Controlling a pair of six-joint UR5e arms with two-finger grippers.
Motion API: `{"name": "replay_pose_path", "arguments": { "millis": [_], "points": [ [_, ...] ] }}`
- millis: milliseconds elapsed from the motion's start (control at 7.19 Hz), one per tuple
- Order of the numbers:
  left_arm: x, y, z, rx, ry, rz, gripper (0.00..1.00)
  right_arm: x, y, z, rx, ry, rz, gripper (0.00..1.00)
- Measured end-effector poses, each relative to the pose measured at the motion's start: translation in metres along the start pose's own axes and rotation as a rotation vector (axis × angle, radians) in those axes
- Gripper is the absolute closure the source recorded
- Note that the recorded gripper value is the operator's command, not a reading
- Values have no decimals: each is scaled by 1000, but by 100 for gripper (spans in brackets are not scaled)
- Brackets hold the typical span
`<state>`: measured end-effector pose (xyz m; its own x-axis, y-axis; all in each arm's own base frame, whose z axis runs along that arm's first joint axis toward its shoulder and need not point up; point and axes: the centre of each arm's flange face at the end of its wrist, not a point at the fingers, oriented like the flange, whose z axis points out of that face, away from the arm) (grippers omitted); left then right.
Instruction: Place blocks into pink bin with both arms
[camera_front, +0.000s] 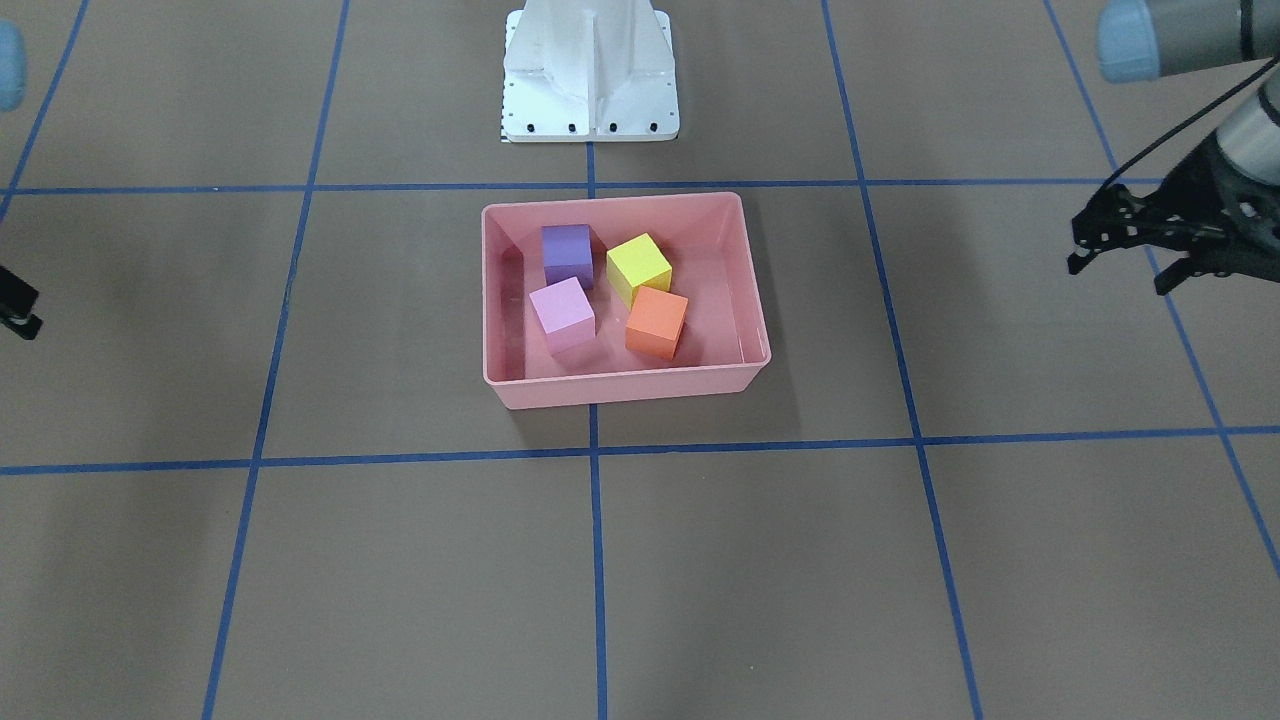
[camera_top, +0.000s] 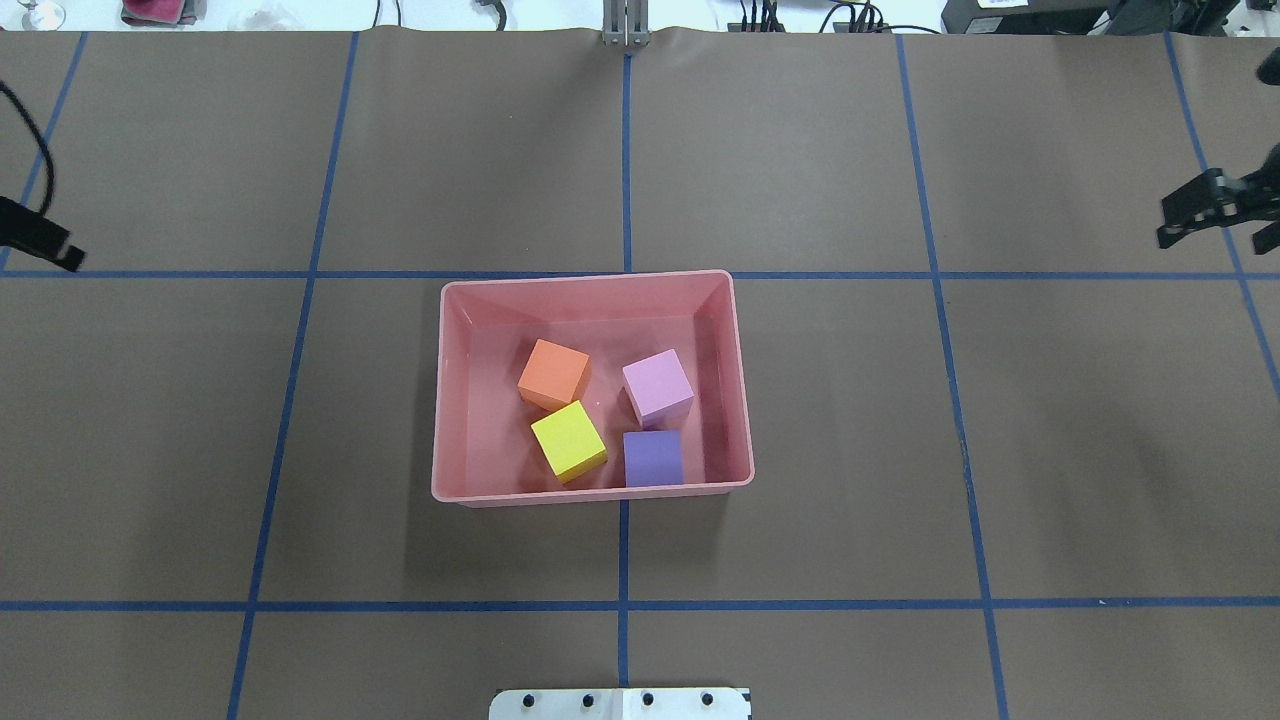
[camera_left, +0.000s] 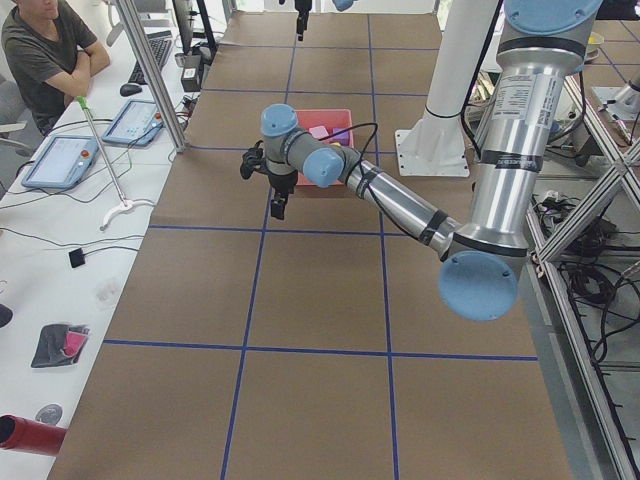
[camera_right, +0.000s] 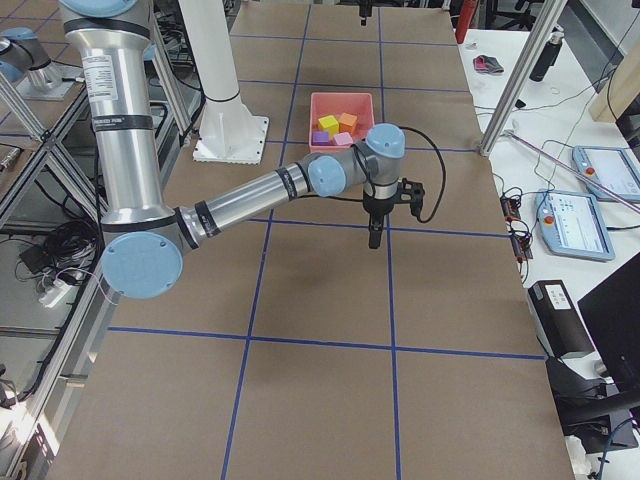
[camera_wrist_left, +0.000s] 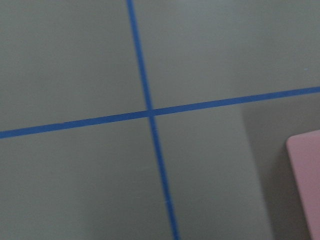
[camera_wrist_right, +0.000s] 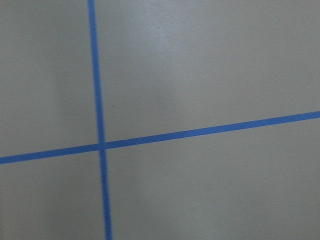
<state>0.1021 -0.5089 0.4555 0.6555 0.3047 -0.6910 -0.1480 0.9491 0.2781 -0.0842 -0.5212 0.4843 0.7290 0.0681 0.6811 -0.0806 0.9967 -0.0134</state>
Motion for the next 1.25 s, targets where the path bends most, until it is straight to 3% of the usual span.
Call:
{"name": "replay_pose_path", "arguments": {
  "millis": [278, 417, 834, 1252],
  "points": [
    [-128, 25, -1, -25, -55, 60, 0, 98, -14, 9, -39, -26, -89, 0],
    [-164, 33, 0, -37, -60, 59, 0, 116, -15, 11, -46, -35, -106, 0],
    [-175, 15, -12, -86, -39, -26, 0, 123, -13, 11, -50, -51, -115, 0],
    [-175, 14, -13, -98, -35, -47, 0, 124, -12, 14, -55, -73, -114, 0]
  ]
}}
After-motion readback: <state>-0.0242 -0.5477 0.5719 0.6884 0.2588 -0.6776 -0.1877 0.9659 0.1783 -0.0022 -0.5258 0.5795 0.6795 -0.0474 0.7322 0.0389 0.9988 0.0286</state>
